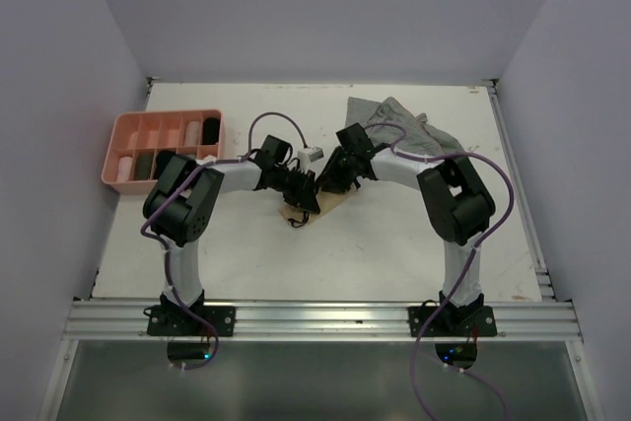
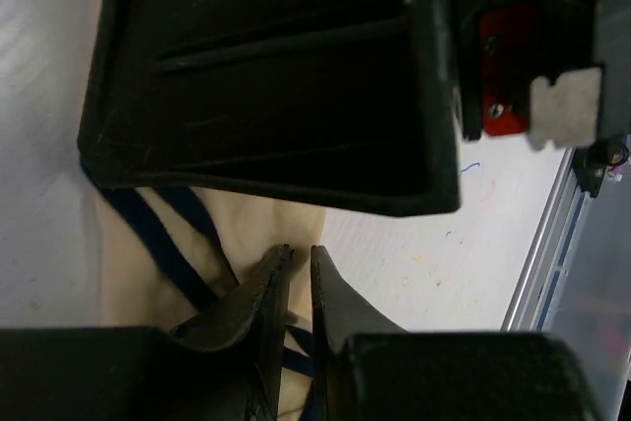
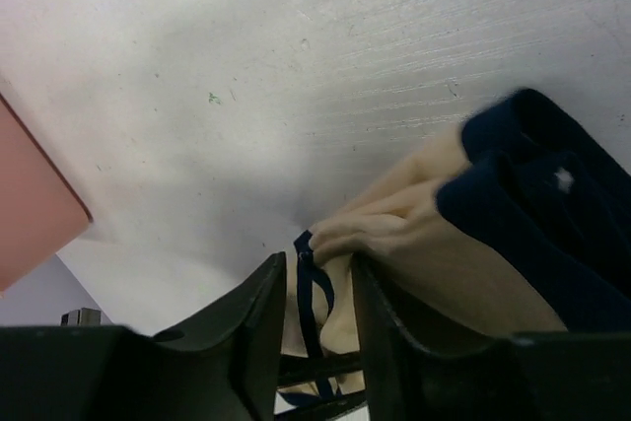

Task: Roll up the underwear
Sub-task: Fold the underwear

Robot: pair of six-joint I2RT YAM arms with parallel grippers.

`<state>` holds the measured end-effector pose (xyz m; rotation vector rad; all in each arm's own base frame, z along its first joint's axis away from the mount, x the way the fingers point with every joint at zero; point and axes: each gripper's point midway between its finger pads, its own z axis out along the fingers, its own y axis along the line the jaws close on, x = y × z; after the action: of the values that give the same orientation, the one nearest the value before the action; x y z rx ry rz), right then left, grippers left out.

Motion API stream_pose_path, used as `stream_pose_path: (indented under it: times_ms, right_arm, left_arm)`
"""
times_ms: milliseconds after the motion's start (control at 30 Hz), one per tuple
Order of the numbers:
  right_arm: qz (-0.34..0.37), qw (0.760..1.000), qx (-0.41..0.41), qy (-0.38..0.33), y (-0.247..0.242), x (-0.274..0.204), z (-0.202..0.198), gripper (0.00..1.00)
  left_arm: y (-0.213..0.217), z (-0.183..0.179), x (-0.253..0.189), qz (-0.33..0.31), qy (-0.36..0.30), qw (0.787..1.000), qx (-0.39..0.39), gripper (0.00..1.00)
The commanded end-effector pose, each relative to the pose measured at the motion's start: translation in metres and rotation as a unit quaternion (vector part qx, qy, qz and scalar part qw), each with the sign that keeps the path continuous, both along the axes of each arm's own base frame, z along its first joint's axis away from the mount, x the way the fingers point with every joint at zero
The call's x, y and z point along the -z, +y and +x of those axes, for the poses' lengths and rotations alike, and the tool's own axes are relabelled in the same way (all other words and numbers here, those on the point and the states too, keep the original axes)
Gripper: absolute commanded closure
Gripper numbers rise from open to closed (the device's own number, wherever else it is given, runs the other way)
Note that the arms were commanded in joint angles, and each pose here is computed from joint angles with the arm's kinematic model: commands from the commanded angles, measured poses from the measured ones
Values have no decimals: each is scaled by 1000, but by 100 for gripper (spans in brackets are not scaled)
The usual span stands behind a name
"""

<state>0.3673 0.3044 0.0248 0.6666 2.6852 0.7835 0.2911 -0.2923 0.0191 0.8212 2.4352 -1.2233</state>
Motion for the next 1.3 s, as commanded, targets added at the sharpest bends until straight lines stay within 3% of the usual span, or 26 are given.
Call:
stream_pose_path:
  times_ms: [0,33,133,267,367,400,467,567,600,700,833,967,1267]
  right_arm:
    - [-37,999,17,2,-28,3,-1,59]
    - [-35,999,17,-7,-30,-5,1,49]
    - [-29,999,21,-31,-47,-25,10,34]
    - [1,997,19,-76,-68,-48,18,28]
    - [67,991,-4,-113,-60,-69,18,28]
    - [101,984,-17,-147,-51,-84,25,33]
    - [150,977,-37,-143,-40,-88,11,39]
    - [193,968,-63,-147,-30,-92,1,65]
    - [202,965,-68,-155,-28,-96,-1,79]
    - [229,957,-71,-165,-28,-94,-12,93]
    - [258,954,-51,-145,-29,-69,-21,99]
    - [243,962,-18,-126,-38,-23,-24,99]
    - [238,964,18,-117,-51,13,-27,97]
  left_arm:
    - [11,12,6,13,-2,999,-31,82]
    - [12,9,7,13,4,1000,-28,82]
    - [12,4,10,4,18,1000,-19,83]
    - [8,-3,13,-11,40,999,-9,84]
    - [6,-4,12,-20,46,999,-6,85]
    - [6,-3,12,-21,44,999,-5,85]
    - [5,-5,11,-24,49,999,-1,86]
    - [4,-5,8,-29,46,999,3,87]
    - [4,-6,8,-30,47,998,4,87]
    - [1,-6,5,-40,47,998,8,87]
    - [-1,-7,4,-51,55,997,9,87]
    - [-1,-6,7,-50,58,997,8,87]
    - [4,-10,11,-41,59,997,21,86]
